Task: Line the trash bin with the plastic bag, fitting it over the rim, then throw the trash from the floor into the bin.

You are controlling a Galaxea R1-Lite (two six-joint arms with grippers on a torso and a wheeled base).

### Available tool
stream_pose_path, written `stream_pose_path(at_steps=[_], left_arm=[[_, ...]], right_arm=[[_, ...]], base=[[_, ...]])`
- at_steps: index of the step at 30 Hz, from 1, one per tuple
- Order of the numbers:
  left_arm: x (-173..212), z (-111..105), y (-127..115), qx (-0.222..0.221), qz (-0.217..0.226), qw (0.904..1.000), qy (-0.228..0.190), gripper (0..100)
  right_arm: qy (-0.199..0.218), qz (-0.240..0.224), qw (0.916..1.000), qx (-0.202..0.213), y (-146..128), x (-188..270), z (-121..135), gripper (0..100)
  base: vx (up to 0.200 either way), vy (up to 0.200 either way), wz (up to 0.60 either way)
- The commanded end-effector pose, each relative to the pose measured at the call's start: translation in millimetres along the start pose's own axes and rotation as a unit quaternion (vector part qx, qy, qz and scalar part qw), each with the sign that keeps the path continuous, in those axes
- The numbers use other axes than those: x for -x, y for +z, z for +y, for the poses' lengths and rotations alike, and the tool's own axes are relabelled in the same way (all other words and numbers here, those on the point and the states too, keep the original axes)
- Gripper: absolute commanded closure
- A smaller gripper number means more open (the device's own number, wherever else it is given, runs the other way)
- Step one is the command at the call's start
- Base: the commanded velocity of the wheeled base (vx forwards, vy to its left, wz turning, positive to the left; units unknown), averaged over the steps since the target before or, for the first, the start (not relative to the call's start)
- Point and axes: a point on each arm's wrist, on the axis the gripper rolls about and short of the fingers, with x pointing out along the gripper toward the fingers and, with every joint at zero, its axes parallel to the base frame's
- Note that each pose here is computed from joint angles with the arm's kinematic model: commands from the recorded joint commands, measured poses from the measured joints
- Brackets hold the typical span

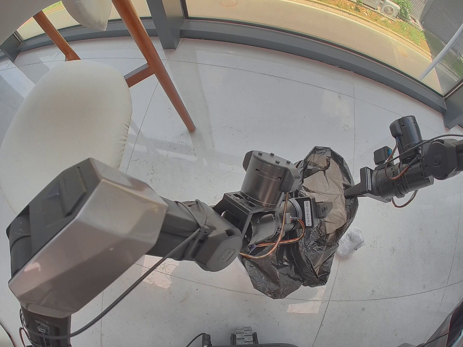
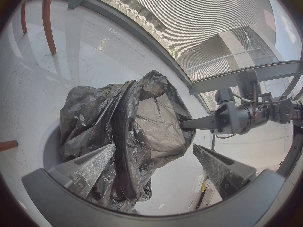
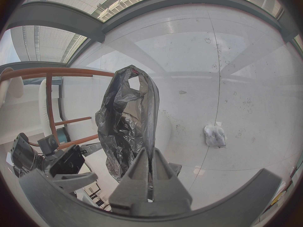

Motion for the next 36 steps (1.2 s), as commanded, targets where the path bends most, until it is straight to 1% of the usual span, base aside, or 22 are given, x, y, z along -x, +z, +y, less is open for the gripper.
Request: stream_pose_path(at_steps=[1, 9, 15, 16, 19, 22, 27, 28, 30, 36], left_arm=[[-13.8, 5.1, -7.7, 0.001, 0.007, 1.0000, 0.005, 0], [-28.1, 14.7, -15.9, 0.002, 0.010, 0.9997, 0.021, 0], [-33.7, 16.4, -12.1, 0.003, -0.001, 0.9997, 0.024, 0], [-36.3, 21.6, -6.2, 0.006, -0.010, 0.9996, 0.027, 0], [-39.1, 24.4, -4.4, 0.008, -0.015, 0.9994, 0.031, 0], [-41.8, 33.4, -2.4, 0.012, -0.015, 0.9987, 0.047, 0], [-47.3, 33.6, 2.7, 0.022, -0.021, 0.9984, 0.047, 0], [-48.1, 32.9, 3.9, 0.025, -0.024, 0.9984, 0.045, 100], [-48.8, 31.5, 6.4, 0.027, -0.029, 0.9983, 0.044, 100], [-47.7, 29.3, 4.1, 0.046, -0.021, 0.9976, 0.048, 100]], right_arm=[[0.001, -0.004, 1.0000, 0.002, 0.8, 2.0, 1.1, 100], [0.001, -0.006, 1.0000, 0.000, 1.5, 3.0, 0.6, 100], [0.002, -0.008, 1.0000, 0.001, 1.5, 5.0, 1.3, 100], [0.001, -0.007, 1.0000, 0.001, 1.1, 4.8, 1.1, 100], [0.002, -0.006, 1.0000, 0.002, 0.5, 4.3, 1.9, 100], [0.001, -0.005, 1.0000, 0.002, 0.1, 4.7, 1.9, 100], [0.003, -0.004, 1.0000, 0.003, -0.8, 4.6, 2.7, 100], [0.002, -0.004, 1.0000, 0.003, -0.8, 4.6, 2.7, 100], [0.002, -0.005, 1.0000, 0.003, -1.0, 5.4, 3.0, 100], [0.002, -0.010, 0.9999, 0.003, 0.1, 8.7, 2.8, 100]], base=[[0.000, 0.000, 0.00], [0.000, 0.000, 0.00], [0.000, 0.000, 0.00], [0.000, 0.000, 0.00], [0.000, 0.000, 0.00], [0.000, 0.000, 0.00], [0.000, 0.000, 0.00], [0.000, 0.000, 0.00], [0.000, 0.000, 0.00], [0.000, 0.000, 0.00]])
